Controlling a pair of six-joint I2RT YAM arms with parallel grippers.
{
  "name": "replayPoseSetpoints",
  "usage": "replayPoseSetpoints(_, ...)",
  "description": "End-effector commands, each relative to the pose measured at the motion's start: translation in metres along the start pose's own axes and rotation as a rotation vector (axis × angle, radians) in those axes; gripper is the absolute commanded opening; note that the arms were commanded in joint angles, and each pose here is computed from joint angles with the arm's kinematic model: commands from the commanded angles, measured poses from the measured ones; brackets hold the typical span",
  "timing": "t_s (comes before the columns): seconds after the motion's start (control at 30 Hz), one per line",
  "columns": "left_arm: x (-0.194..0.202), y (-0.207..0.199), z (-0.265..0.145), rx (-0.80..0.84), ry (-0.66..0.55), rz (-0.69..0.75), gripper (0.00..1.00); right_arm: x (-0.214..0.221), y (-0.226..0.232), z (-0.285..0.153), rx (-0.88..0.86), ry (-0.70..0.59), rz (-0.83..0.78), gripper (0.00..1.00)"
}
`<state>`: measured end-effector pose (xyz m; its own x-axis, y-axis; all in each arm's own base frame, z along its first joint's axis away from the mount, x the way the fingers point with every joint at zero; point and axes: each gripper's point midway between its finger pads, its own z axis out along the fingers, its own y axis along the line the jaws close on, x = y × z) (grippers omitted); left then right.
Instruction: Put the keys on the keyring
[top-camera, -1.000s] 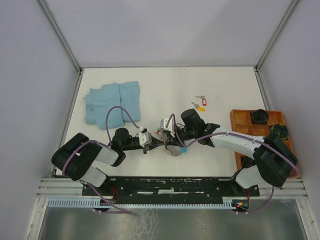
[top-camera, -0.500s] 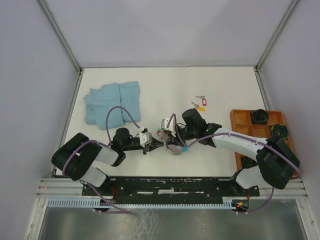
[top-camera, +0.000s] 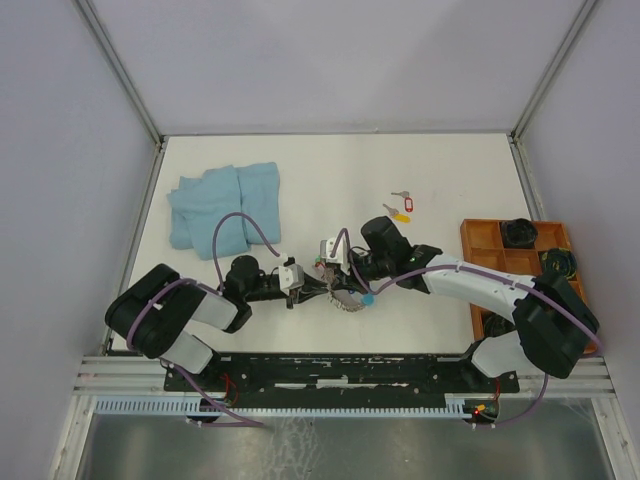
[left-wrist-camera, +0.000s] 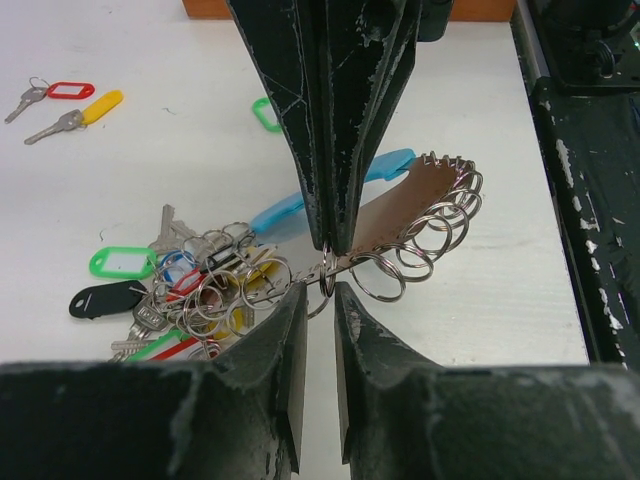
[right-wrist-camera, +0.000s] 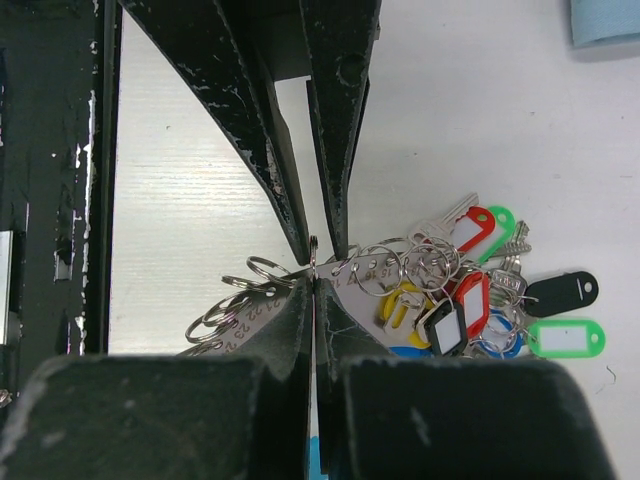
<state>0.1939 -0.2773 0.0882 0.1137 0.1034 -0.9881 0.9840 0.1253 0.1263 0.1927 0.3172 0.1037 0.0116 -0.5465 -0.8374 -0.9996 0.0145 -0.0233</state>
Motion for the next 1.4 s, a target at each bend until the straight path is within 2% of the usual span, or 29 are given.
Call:
replayPoseSetpoints(0.0,-0.016,0.003,0.006,0.025,-0.057,0.041,0.23,-0.029,-0.005,0.001,-0.01,-0.061,-0.064,0.01)
replayPoseSetpoints(0.3,-0.015,0.001,0.007,0.045,-0.056,0.033,0.19,-0.024,-0.001,0.006,-0.028,-0.022,-0.077,0.01)
replayPoseSetpoints(0.47,-0.014,-0.001,0.008,0.061,-0.051,0.03,0.04,-0.023,-0.001,0.007,-0.031,-0.006,-0.09,0.01)
replayPoseSetpoints(0.63,-0.013,-0.001,0.007,0.059,-0.046,0.041,0.03,-0.023,-0.004,0.003,-0.001,0.01,-0.086,0.03)
replayPoseSetpoints(0.67,-0.013,-0.001,0.007,0.056,-0.045,0.044,0.03,-0.024,-0.005,0.002,0.007,0.01,-0.082,0.07)
replayPoseSetpoints(0.73,-0.012,0.0,0.006,0.047,-0.043,0.047,0.03,-0.026,-0.008,-0.003,0.045,0.014,-0.056,0.29)
replayPoseSetpoints(0.77,-0.013,0.001,0.006,0.042,-0.044,0.053,0.03,-0.025,-0.01,-0.006,0.066,0.02,-0.044,0.37)
replayPoseSetpoints(0.93,-0.013,0.005,0.004,0.01,-0.043,0.062,0.03,-0.031,-0.017,-0.028,0.207,-0.005,0.059,0.57)
replayPoseSetpoints(1.23,-0.017,0.016,0.002,-0.069,-0.052,0.047,0.03,-0.007,-0.041,-0.079,0.571,0.015,0.263,0.63)
replayPoseSetpoints(1.37,-0.021,0.026,-0.001,-0.139,-0.069,0.02,0.03,0.014,-0.051,-0.103,0.746,0.042,0.401,0.65)
